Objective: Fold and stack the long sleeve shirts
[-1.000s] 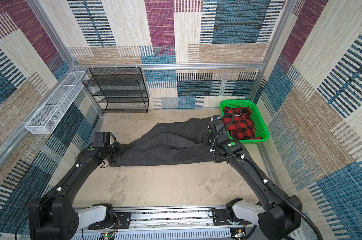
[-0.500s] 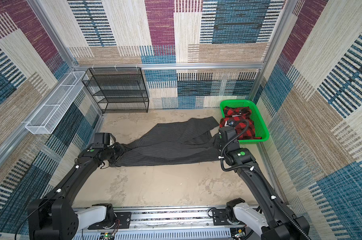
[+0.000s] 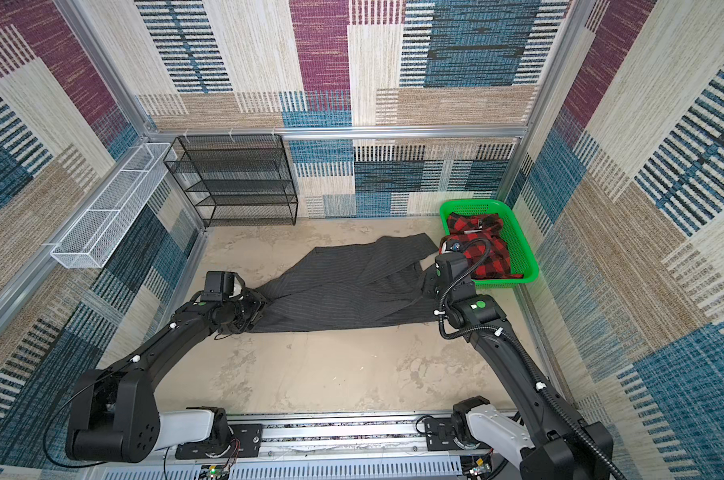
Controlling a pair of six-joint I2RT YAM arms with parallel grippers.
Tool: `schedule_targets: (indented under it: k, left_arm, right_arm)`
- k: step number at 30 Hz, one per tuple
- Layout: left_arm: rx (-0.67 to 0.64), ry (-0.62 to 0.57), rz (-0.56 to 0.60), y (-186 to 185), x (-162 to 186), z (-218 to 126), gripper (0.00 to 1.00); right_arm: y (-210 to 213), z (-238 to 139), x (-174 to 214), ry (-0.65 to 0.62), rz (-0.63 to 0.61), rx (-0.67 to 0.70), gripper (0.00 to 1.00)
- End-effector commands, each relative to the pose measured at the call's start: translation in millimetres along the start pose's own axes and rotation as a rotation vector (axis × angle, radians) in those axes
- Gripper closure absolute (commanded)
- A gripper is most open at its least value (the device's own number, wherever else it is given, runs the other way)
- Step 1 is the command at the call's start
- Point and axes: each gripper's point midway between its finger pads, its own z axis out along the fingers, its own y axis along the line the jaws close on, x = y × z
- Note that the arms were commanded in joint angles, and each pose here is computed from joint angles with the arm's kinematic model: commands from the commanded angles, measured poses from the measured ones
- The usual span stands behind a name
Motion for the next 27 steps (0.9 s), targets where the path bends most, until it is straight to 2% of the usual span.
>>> schedule_targets:
  k: [1, 4, 9, 11, 15, 20, 27]
  left_arm:
    - [0.034, -0.035, -0.018, -10, -9, 10, 0.45]
    - [0.010, -0.068, -0.010, -9, -17, 17, 0.52]
    - [-0.006, -0.109, 0.000, -8, -25, 18, 0.91]
    - [-0.010, -0.140, 0.003, -5, -28, 12, 1.00]
    - [-0.008, -0.219, -0.016, 5, -35, -6, 1.00]
    - [0.019, -0.259, -0.080, 24, -41, -15, 1.00]
    - [0.110, -0.309, -0.207, 40, -51, -17, 1.00]
  right_arm:
    - [7, -2, -9, -0.037, -0.002, -0.034, 0.93]
    - [9, -4, -10, -0.038, -0.007, -0.046, 0.93]
    - [11, -4, -5, -0.025, -0.007, -0.064, 0.93]
    - [14, -3, -1, -0.020, -0.008, -0.089, 0.93]
    - [26, 0, 10, -0.027, -0.024, -0.174, 0.94]
    - [35, 9, 20, -0.063, -0.033, -0.242, 0.95]
    - [46, 11, -4, -0.190, -0.043, -0.293, 0.96]
